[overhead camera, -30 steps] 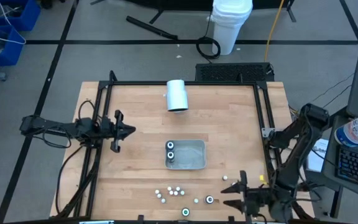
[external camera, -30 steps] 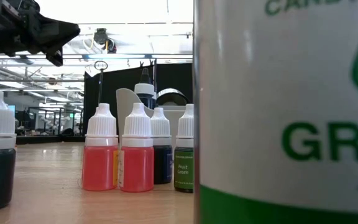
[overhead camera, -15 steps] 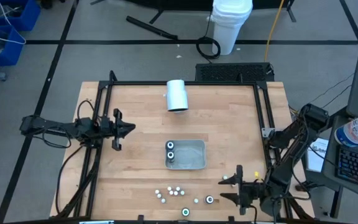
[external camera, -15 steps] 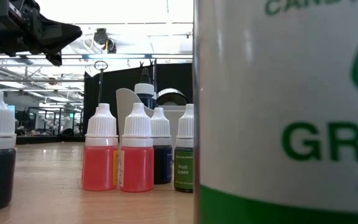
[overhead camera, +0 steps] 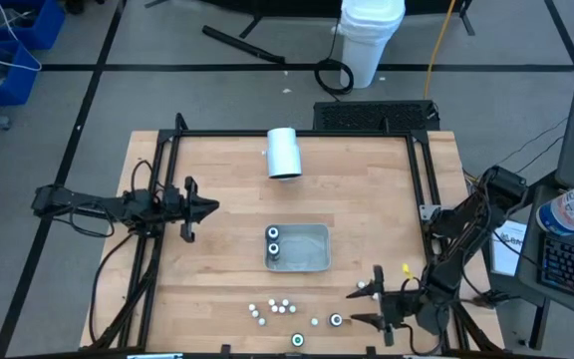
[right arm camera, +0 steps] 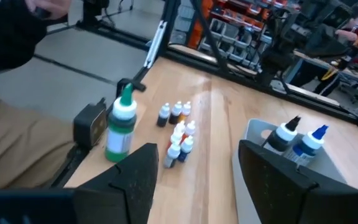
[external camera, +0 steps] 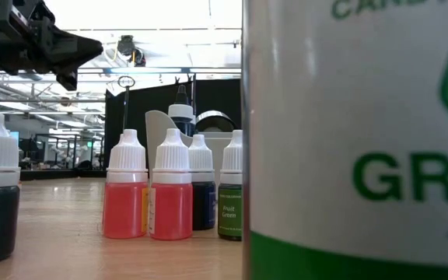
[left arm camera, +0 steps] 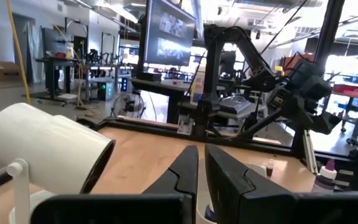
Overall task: Pick & Place food coloring
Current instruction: Put the large purple food coloring bottle into the gray bin
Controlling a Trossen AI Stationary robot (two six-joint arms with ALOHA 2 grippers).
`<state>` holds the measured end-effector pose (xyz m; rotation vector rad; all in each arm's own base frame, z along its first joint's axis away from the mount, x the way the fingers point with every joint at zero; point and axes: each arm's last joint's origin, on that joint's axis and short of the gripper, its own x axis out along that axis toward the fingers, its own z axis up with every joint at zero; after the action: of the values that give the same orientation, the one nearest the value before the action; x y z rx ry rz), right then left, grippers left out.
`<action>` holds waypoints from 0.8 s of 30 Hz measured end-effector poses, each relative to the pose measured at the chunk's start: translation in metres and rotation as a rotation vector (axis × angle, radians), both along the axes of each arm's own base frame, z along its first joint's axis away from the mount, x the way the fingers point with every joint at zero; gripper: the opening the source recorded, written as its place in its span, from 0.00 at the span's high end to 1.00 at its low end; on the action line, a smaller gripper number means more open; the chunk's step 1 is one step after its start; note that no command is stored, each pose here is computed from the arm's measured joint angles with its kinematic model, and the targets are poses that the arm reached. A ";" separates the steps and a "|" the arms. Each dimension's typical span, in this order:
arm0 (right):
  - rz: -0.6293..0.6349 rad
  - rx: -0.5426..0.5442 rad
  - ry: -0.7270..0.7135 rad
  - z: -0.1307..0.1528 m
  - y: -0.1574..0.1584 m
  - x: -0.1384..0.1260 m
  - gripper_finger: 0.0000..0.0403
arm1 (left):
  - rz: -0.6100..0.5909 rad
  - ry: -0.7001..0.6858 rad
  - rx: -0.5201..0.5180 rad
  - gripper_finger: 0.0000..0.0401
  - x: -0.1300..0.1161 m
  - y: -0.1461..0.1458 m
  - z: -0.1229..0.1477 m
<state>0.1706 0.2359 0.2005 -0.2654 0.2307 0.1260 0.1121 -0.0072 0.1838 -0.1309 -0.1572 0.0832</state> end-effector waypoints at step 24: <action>-0.001 -0.069 -0.021 -0.009 -0.028 0.008 0.20 | 0.038 0.005 0.229 0.91 0.000 0.000 0.002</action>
<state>0.1784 0.2083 0.1911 -0.3348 0.2148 0.1141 0.1118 -0.0072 0.1854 0.1006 -0.1633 0.1033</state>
